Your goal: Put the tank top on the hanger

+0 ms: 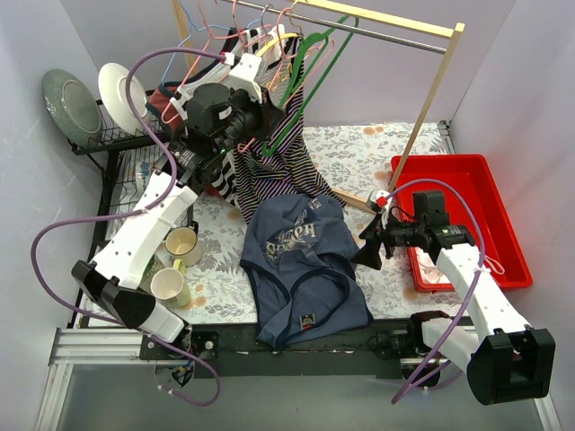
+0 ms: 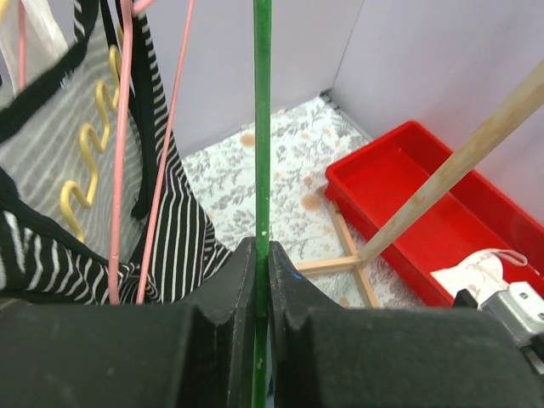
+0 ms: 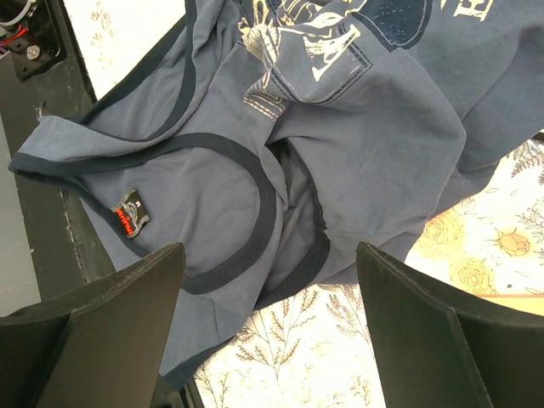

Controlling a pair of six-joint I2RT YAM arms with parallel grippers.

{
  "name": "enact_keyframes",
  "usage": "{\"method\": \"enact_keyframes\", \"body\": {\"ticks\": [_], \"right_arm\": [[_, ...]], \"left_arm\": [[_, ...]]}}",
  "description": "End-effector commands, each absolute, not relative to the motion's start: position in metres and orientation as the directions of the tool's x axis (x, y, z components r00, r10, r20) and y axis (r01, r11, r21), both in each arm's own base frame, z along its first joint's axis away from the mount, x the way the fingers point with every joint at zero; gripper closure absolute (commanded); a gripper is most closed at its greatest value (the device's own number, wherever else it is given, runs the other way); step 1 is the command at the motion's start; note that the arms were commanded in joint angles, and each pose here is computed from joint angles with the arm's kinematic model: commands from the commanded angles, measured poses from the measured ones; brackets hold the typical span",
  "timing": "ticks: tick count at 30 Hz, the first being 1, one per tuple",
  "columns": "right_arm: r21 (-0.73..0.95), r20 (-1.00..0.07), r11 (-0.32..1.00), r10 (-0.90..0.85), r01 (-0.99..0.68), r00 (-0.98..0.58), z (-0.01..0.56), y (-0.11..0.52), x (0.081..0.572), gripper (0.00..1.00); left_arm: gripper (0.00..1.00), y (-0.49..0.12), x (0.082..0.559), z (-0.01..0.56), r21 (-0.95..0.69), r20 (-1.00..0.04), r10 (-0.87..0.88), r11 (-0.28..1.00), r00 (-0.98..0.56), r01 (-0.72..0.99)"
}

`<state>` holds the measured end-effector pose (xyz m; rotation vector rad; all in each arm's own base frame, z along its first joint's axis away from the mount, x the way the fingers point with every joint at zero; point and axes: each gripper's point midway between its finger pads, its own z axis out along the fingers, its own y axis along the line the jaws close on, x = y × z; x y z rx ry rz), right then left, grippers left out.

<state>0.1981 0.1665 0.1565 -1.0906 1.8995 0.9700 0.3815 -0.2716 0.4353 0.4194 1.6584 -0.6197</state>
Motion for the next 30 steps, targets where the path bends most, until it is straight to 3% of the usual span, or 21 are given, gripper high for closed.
{"method": "enact_keyframes", "body": {"ticks": [1,8,12,18,26,30], "right_arm": [[0.238,-0.875,0.341,-0.331,-0.909,-0.353,0.167,0.169,0.201,0.1],[0.173,-0.89,0.281,-0.365,-0.944,-0.272,0.18,0.168,0.192,0.09],[-0.02,-0.903,0.208,-0.423,-0.978,-0.072,0.21,0.161,0.185,0.06],[-0.194,-0.884,0.171,-0.457,-0.966,0.097,0.265,0.155,0.174,0.03],[-0.188,-0.928,0.12,-0.347,-0.975,0.136,0.32,0.17,0.163,0.03],[-0.133,-0.948,0.084,-0.3,-0.988,0.102,0.327,0.18,0.164,0.04]], "left_arm": [[1.0,-0.263,0.365,0.488,-0.132,-0.989,-0.145,0.769,-0.03,0.625],[1.0,-0.264,0.347,0.475,-0.117,-0.993,-0.107,0.731,-0.056,0.673],[1.0,-0.265,0.311,0.446,-0.133,-0.989,-0.043,0.649,-0.139,0.749],[1.0,-0.249,0.239,0.392,-0.225,-0.953,0.049,0.542,-0.298,0.81],[1.0,-0.243,0.161,0.305,-0.455,-0.822,0.165,0.386,-0.545,0.803],[1.0,-0.252,0.138,0.289,-0.521,-0.79,0.193,0.286,-0.581,0.804]]}}
